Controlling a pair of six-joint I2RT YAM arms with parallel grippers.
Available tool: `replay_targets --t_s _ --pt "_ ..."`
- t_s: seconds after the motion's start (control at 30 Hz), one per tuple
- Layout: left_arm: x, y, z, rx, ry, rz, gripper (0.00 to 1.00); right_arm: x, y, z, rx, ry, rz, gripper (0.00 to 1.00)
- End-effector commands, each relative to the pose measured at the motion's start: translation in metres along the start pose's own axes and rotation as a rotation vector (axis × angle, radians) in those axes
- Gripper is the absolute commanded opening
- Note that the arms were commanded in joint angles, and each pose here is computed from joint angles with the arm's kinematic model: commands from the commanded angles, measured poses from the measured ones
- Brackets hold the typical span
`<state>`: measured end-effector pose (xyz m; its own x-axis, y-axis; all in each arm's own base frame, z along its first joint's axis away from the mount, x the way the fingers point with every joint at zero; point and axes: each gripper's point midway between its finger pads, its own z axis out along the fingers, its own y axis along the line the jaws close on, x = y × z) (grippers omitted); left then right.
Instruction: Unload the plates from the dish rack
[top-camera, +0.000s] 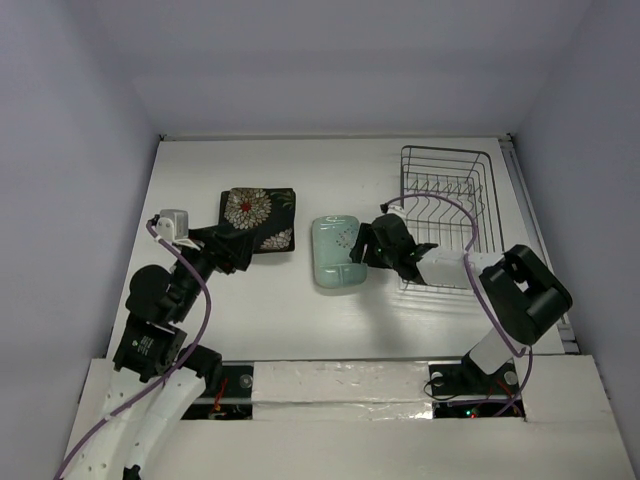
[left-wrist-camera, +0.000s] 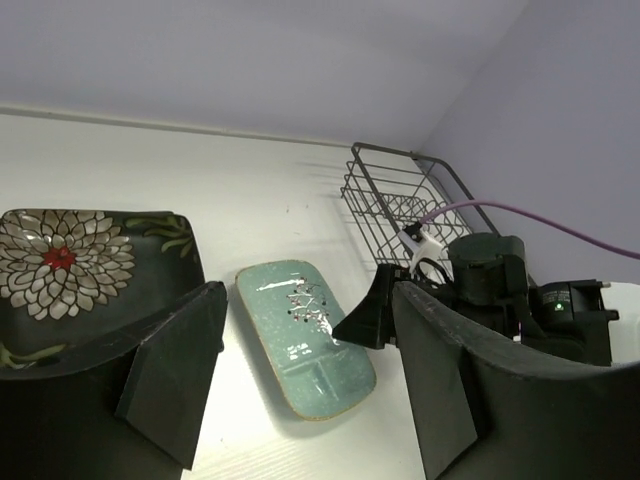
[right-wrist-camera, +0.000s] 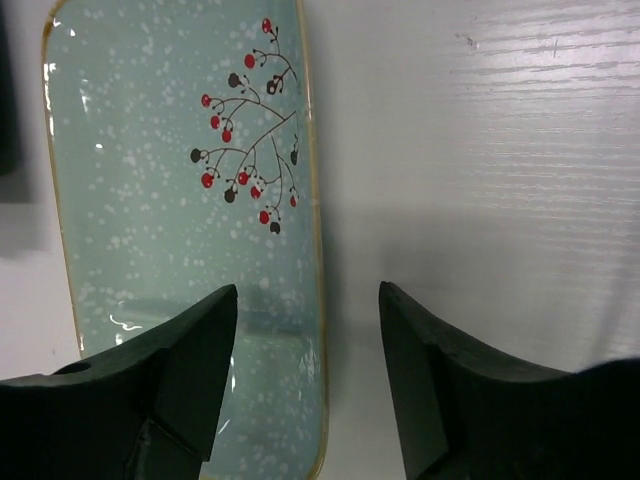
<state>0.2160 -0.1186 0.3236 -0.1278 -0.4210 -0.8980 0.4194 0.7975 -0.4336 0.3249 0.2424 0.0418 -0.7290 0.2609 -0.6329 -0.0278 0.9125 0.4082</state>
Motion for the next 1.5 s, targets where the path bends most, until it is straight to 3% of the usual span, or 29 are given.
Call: replay_targets --t_s 0.0,0.03,0.17,0.33,0.5,0.57,0.6,0.63,0.67,0.7,0.83,0.87,0.9,0.93,1.03,1.2,1.47 --pt "-0.019 -0.005 0.001 0.008 -0.055 0.017 0.66 -0.017 0.009 -0.006 -0.018 -0.055 -0.015 0.7" --pt "-0.019 -0.005 0.001 0.009 -0.054 0.017 0.67 -0.021 0.016 -0.012 -0.04 -0.065 -0.02 0.78" --pt "-0.018 -0.004 0.003 0.002 -0.049 0.016 0.75 -0.041 0.035 -0.036 -0.092 -0.108 -0.045 0.91" --pt "-0.012 -0.002 0.009 -0.001 -0.023 0.018 0.87 -0.081 0.073 -0.077 -0.216 -0.195 -0.063 0.93" --pt "0.001 0.0 0.019 -0.002 0.046 0.005 0.94 -0.116 0.091 -0.115 -0.275 -0.297 -0.079 0.9" --pt "0.002 -0.001 0.021 -0.001 0.048 0.0 0.96 -0.126 0.1 -0.128 -0.312 -0.323 -0.094 0.75" --pt "0.001 -0.002 0.021 0.002 0.048 -0.004 0.97 -0.13 0.103 -0.136 -0.335 -0.346 -0.097 0.61" --pt "0.0 -0.003 0.021 0.006 0.043 -0.008 0.98 -0.142 0.108 -0.159 -0.377 -0.402 -0.091 0.17" --pt "-0.002 -0.003 0.021 0.005 0.041 -0.01 0.99 -0.149 0.106 -0.171 -0.381 -0.45 -0.092 0.04" --pt "-0.008 -0.006 0.02 0.007 0.028 -0.009 0.99 -0.157 0.105 -0.186 -0.389 -0.494 -0.095 0.0" --pt "-0.025 -0.013 0.019 0.015 -0.002 -0.003 0.99 -0.195 0.085 -0.274 -0.393 -0.74 -0.073 0.0" --pt "-0.03 -0.015 0.018 0.019 -0.012 0.004 0.99 -0.207 0.069 -0.31 -0.367 -0.841 -0.045 0.05" --pt "-0.038 -0.018 0.018 0.019 -0.028 0.008 0.99 -0.211 0.058 -0.326 -0.347 -0.889 -0.027 0.16" --pt "-0.042 -0.018 0.018 0.016 -0.036 0.011 0.99 -0.214 0.049 -0.338 -0.326 -0.927 -0.011 0.53" --pt "-0.057 -0.019 0.018 0.0 -0.067 0.031 0.99 -0.219 0.007 -0.371 -0.224 -1.048 0.102 0.99" --pt "-0.069 -0.02 0.017 -0.01 -0.1 0.048 0.99 -0.209 -0.023 -0.369 -0.127 -1.071 0.17 1.0" --pt "-0.06 -0.019 0.02 0.002 -0.082 0.056 0.99 -0.209 -0.014 -0.352 -0.119 -1.021 0.131 1.0"
